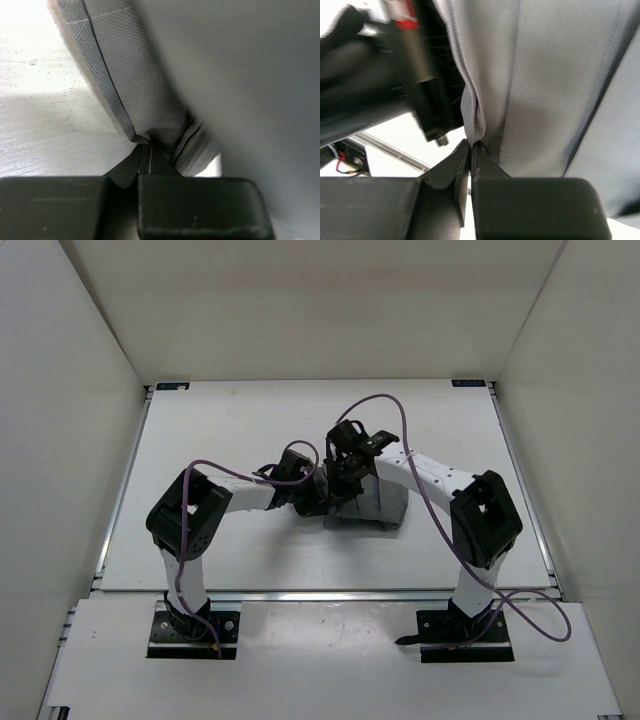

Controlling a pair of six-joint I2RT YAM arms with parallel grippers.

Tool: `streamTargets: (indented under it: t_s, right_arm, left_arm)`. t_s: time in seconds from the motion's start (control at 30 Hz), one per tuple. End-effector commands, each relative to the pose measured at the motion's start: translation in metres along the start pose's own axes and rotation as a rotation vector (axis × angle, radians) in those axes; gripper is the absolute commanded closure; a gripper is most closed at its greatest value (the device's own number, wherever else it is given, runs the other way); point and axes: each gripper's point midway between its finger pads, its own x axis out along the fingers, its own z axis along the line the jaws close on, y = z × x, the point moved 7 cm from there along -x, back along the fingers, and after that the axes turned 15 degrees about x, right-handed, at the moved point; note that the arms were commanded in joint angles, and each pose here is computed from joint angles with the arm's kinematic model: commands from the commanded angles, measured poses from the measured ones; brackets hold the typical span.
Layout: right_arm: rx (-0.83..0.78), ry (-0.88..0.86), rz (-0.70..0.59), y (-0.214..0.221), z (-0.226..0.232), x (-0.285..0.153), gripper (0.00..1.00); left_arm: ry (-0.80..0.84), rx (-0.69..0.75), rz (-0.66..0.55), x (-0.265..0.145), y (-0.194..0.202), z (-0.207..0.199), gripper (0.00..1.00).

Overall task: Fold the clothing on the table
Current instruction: Fold the skirt

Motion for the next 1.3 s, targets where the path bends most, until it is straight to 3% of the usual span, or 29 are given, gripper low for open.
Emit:
streamTargets:
  t_s: [0.0,0.4,0.47,0.6,0.63,0.7,0.77,0.9,0.97,1.13,1.27]
  right_arm:
    - [0.022,-0.026,0.072,0.012,-0.002,0.020,1.00]
    - [0.015,-0.046,0.194,0.013,-0.013,0.066,1.00]
    - [0.019,-0.014,0.200,0.015,-0.016,0.074,1.00]
    - [0.069,0.069,0.211,0.016,-0.030,0.085,0.99]
    - [0.069,0.087,0.187,0.015,-0.032,0.085,1.00]
    - [0.064,0.114,0.143,0.011,-0.034,0.080,0.96]
    - [0.049,0.073,0.128,0.008,-0.023,0.070,0.80]
    - [-0.032,-0.052,0.101,0.004,0.010,0.035,0.68]
    - [-0.103,-0.065,0.072,0.010,0.026,0.006,0.56]
    - [-0.174,-0.016,-0.002,0.059,0.043,-0.038,0.50]
    - [-0.127,-0.014,-0.031,0.097,0.012,-0.049,0.41]
  left_arm:
    - [-0.104,0.011,0.028,0.002,0.013,0.022,1.00]
    - [-0.141,0.057,0.051,-0.005,0.014,0.041,1.00]
    - [-0.124,0.063,0.068,-0.008,0.016,0.042,0.94]
    - [-0.088,0.023,0.056,-0.020,0.018,0.051,0.65]
    - [-0.072,0.025,0.033,-0.026,0.017,0.051,0.65]
    - [-0.012,-0.031,-0.005,-0.041,0.010,0.054,0.64]
    - [0.043,-0.069,-0.070,-0.064,0.006,0.056,0.58]
    - [0.088,-0.156,-0.262,-0.115,-0.021,0.073,0.53]
    - [0.085,-0.174,-0.323,-0.144,-0.029,0.084,0.54]
    - [0.057,-0.176,-0.436,-0.194,-0.049,0.109,0.55]
    - [0.062,-0.160,-0.429,-0.195,-0.051,0.103,0.53]
